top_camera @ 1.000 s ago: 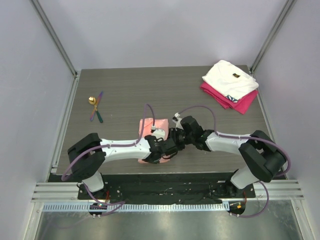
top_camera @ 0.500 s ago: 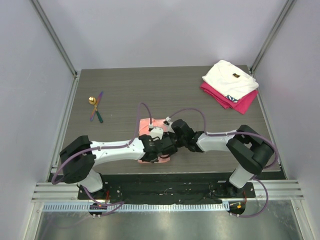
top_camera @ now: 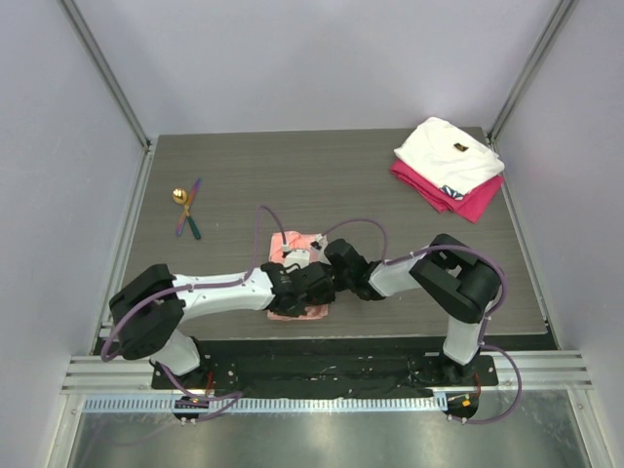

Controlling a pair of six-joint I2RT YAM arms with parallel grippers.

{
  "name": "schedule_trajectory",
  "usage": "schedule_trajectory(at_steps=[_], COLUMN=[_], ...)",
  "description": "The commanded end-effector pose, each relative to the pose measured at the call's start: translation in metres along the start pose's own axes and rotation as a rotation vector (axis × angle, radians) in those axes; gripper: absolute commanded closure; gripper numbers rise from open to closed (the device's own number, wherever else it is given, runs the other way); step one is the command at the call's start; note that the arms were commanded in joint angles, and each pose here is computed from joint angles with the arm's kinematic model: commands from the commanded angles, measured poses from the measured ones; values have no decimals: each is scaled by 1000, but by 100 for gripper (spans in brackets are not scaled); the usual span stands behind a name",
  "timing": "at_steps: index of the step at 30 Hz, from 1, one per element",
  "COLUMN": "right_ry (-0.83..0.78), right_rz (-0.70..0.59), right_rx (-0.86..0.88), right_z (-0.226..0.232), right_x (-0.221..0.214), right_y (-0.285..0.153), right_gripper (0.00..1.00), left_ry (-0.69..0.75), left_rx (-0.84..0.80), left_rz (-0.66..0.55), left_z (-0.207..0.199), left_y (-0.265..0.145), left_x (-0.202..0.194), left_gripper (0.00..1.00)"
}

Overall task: Fold the napkin into a case and place the utensils inside
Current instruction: Smooth out the 2/3-rectangle-folded napkin at the center of the board.

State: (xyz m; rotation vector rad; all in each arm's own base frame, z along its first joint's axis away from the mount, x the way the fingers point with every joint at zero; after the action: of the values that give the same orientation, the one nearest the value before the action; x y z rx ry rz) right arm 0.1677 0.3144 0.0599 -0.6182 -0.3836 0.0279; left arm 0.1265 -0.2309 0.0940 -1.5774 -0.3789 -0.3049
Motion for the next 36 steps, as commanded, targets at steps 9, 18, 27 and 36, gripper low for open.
schedule_trajectory(at_steps=[9,18,27,36], right_ry=[-40,-106,-112,-87], right_rz=[-71,-76,-34,17], right_rx=[5,-44,13,76], right_z=[24,32,46,55], right_x=[14,23,21,4], right_y=[-18,-32,-15,9], right_gripper=[86,74,69,79], left_ry=[-77,-116,-212,-398], left_rx=[-84,-197,-232,-351], left_rz=[34,38,-35,36], left_z=[-2,-7,28,51], left_y=[12,-19,-58,-26], left_x=[1,12,36,51], left_gripper=[100,76,73,87])
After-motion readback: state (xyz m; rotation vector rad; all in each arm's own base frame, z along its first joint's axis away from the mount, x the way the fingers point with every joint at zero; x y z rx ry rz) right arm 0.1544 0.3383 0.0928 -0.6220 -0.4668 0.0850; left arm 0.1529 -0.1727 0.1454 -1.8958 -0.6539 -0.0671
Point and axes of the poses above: each gripper's point midway between its finger pads, its own y axis out along the fingers, its own z axis along the line the jaws close on, x = y × z, the point moved 7 cm from there along -y, back along the fingers, and after that the axes turned 9 degrees about -y, right-handed, at the moved point
